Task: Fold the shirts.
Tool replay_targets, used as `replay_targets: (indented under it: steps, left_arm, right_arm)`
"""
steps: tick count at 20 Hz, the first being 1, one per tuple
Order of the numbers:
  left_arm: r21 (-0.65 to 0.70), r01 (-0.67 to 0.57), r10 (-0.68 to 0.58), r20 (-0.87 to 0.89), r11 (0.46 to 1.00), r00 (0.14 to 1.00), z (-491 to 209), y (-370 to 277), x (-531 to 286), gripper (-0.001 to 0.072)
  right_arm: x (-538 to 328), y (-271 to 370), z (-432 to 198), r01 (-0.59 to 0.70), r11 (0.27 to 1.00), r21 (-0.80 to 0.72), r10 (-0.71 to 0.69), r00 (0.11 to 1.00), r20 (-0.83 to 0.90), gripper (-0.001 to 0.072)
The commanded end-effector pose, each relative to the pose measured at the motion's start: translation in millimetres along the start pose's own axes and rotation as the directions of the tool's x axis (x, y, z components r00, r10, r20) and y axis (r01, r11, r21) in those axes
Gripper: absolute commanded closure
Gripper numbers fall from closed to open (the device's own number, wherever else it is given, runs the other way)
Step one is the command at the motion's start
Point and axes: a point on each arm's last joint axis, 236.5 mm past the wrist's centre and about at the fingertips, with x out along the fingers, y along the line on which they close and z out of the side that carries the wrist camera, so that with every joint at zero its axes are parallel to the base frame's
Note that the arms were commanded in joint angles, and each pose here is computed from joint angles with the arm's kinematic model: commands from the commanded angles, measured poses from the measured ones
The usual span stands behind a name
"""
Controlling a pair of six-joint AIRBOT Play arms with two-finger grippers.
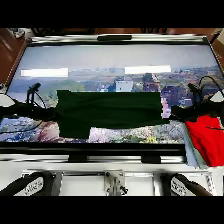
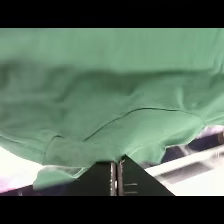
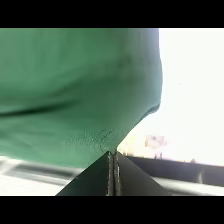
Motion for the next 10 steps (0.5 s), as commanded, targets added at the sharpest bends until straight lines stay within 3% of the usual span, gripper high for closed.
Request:
replay_targets:
  steps: [1,4,10]
  left_arm:
    - [0.007,-0.034,0.032,0.135,0.999,0.990,41,6,-27,0.0670]
    - [-0.037,0.021,-0.014,0.183,0.999,0.983,61,4,-17,0.0671]
    - [-0.063,0.056,-0.044,0.180,0.996,0.983,96,10,-2,0.0671]
  right_arm:
    - [-15,7,37,-0.012,1.000,0.015,0.010,0.989,0.147,0.0653]
    - [-5,28,64,-0.088,0.996,0.026,0.080,0.970,0.229,0.0654]
    - [27,35,110,-0.074,0.996,0.041,0.056,0.937,0.345,0.0654]
